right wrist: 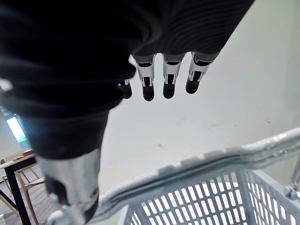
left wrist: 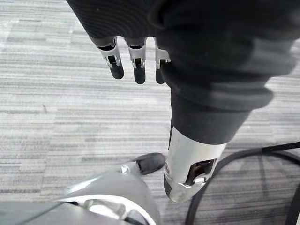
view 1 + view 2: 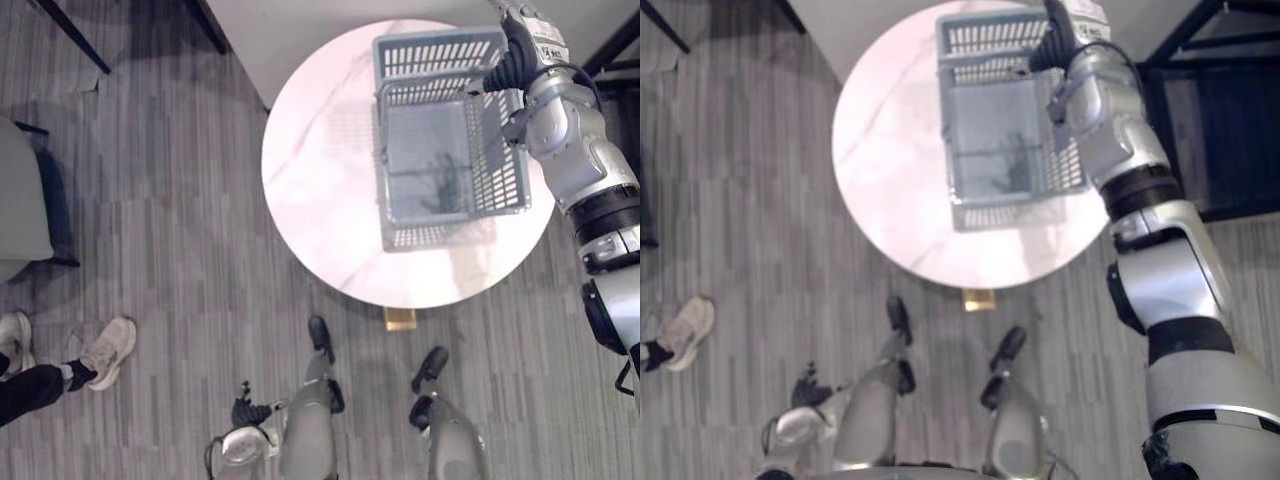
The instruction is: Pick vegetable in the basket
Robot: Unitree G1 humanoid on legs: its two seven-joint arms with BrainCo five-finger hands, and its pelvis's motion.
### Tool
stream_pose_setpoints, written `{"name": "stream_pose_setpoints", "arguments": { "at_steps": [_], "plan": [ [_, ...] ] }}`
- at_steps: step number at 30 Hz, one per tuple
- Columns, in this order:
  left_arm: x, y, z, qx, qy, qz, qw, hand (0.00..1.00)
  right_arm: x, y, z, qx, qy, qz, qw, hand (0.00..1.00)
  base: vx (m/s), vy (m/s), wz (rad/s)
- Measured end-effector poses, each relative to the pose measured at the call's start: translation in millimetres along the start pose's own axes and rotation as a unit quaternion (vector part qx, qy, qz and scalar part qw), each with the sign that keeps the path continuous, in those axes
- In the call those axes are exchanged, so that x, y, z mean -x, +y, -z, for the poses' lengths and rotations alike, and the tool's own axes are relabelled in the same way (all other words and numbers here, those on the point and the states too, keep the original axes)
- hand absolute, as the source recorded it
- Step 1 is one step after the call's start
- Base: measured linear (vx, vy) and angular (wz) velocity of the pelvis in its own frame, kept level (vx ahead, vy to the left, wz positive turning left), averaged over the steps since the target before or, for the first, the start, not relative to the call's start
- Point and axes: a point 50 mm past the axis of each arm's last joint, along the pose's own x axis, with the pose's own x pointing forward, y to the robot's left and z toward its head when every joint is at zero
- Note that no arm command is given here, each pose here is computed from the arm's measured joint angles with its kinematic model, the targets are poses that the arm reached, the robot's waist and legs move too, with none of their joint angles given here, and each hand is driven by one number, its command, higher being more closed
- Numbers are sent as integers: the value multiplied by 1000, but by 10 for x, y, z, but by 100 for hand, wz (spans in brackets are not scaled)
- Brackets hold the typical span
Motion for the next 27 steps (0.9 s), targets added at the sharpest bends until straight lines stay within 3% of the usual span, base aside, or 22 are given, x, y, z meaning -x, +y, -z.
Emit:
{"name": "stream_pose_setpoints", "arguments": {
  "at_steps": [16,17,27],
  "plan": [
    [-33,-110,-170,20,-24,14,999,0,-19,-26,158,21,39,-4,999,0,0,-4,3],
    [-33,-112,-173,20,-26,15,999,0,-26,-41,150,21,38,0,999,100,3,-14,5],
    [-36,-120,-192,18,-31,16,999,0,-56,-130,188,23,51,25,998,100,10,-2,5]
  ]
}}
